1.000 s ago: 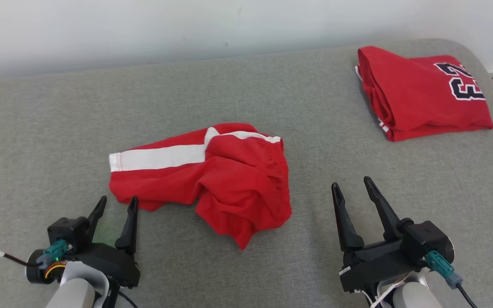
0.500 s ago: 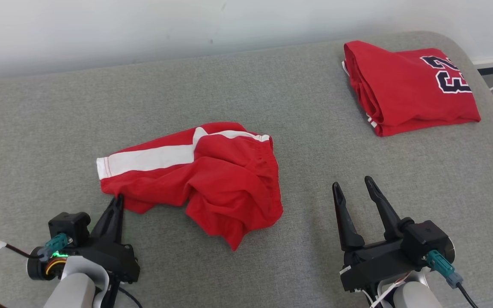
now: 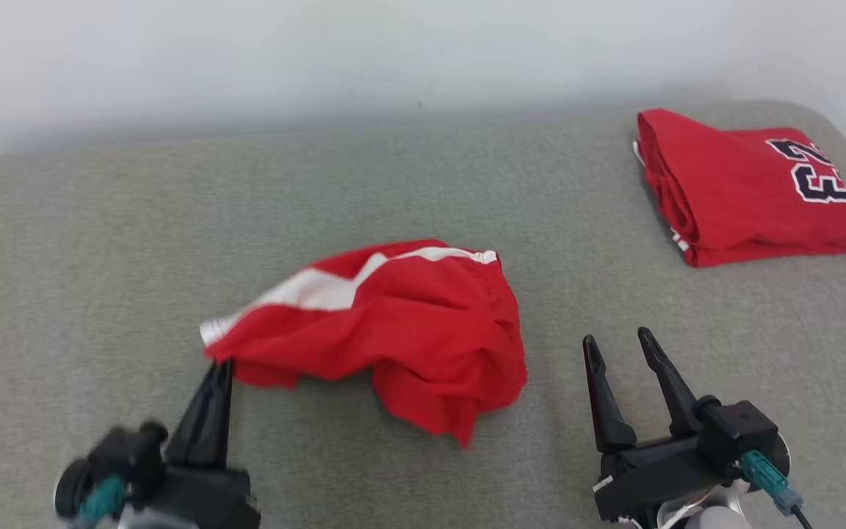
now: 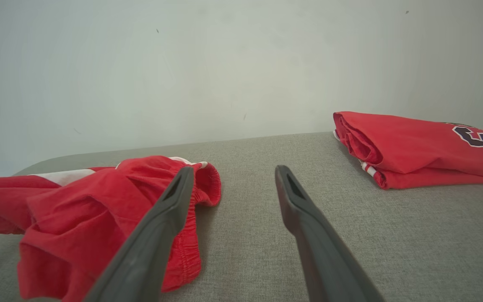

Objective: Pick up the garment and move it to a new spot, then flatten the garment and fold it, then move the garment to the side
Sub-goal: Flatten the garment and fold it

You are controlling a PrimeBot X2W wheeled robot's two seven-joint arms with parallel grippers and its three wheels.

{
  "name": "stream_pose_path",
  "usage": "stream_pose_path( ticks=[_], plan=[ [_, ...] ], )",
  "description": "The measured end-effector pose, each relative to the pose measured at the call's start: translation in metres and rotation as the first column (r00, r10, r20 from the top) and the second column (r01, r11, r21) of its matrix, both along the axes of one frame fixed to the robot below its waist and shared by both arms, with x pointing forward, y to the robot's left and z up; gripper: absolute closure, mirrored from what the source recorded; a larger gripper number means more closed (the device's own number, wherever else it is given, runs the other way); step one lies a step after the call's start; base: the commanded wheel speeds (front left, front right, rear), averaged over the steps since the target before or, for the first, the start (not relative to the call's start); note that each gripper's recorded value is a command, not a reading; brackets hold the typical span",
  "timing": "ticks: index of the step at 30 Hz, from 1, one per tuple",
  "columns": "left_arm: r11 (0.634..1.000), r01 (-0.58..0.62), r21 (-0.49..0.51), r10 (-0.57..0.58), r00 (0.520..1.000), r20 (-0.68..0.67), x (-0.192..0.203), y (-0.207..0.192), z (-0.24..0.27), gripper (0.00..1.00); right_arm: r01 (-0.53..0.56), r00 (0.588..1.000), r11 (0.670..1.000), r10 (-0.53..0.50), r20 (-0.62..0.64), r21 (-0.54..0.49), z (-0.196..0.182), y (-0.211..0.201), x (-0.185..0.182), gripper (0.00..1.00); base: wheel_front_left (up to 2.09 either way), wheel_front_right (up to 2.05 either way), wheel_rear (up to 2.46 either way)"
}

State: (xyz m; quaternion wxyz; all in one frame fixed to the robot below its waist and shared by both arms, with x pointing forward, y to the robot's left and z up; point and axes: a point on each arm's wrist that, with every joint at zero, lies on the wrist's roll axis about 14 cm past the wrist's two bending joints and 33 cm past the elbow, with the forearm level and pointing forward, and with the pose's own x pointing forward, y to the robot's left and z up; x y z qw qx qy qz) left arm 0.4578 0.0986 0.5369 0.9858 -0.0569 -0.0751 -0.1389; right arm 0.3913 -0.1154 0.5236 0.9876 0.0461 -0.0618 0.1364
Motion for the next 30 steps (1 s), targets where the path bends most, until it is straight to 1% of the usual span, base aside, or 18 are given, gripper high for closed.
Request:
stream_pose_path(
  ticks=[7, 11, 15, 18, 22, 27, 30],
  plan=[
    [0.998, -0.066, 0.008, 0.066, 0.998, 0.004, -0.047, 0.026, -0.001, 1.0, -0.033, 0.999, 0.999, 0.033, 0.007, 0.007, 0.002, 0.012, -0.003, 0.0, 0.0, 0.0, 0.0],
    [0.995, -0.097, 0.001, 0.097, 0.995, 0.016, -0.059, 0.034, 0.007, 1.0, -0.062, 0.998, 0.998, 0.062, 0.012, 0.007, 0.004, 0.021, -0.003, 0.0, 0.0, 0.0, 0.0],
    [0.995, -0.098, -0.001, 0.098, 0.995, 0.01, -0.064, 0.034, 0.007, 1.0, -0.081, 0.997, 0.997, 0.08, 0.017, 0.005, 0.005, 0.027, -0.004, 0.0, 0.0, 0.0, 0.0],
    [0.998, -0.066, 0.015, 0.066, 0.998, 0.023, -0.057, 0.029, 0.011, 1.0, -0.081, 0.996, 0.997, 0.081, 0.023, 0.004, 0.007, 0.026, -0.002, 0.0, 0.0, 0.0, 0.0],
    [0.998, -0.005, 0.064, 0.0, 0.996, 0.091, -0.037, 0.02, 0.034, 1.0, -0.063, 0.998, 0.998, 0.063, 0.022, -0.001, 0.007, 0.019, -0.003, 0.0, 0.0, 0.0, 0.0],
    [0.979, 0.085, 0.185, -0.119, 0.976, 0.183, -0.007, -0.002, 0.075, 1.0, -0.03, 0.999, 1.0, 0.031, 0.034, -0.006, 0.012, 0.007, -0.001, 0.0, 0.0, 0.0, 0.0],
    [0.966, 0.12, 0.23, -0.171, 0.961, 0.217, 0.01, -0.015, 0.098, 1.0, -0.004, 1.0, 1.0, 0.004, 0.029, -0.007, 0.01, -0.002, -0.001, 0.0, 0.0, 0.0, 0.0]
  ],
)
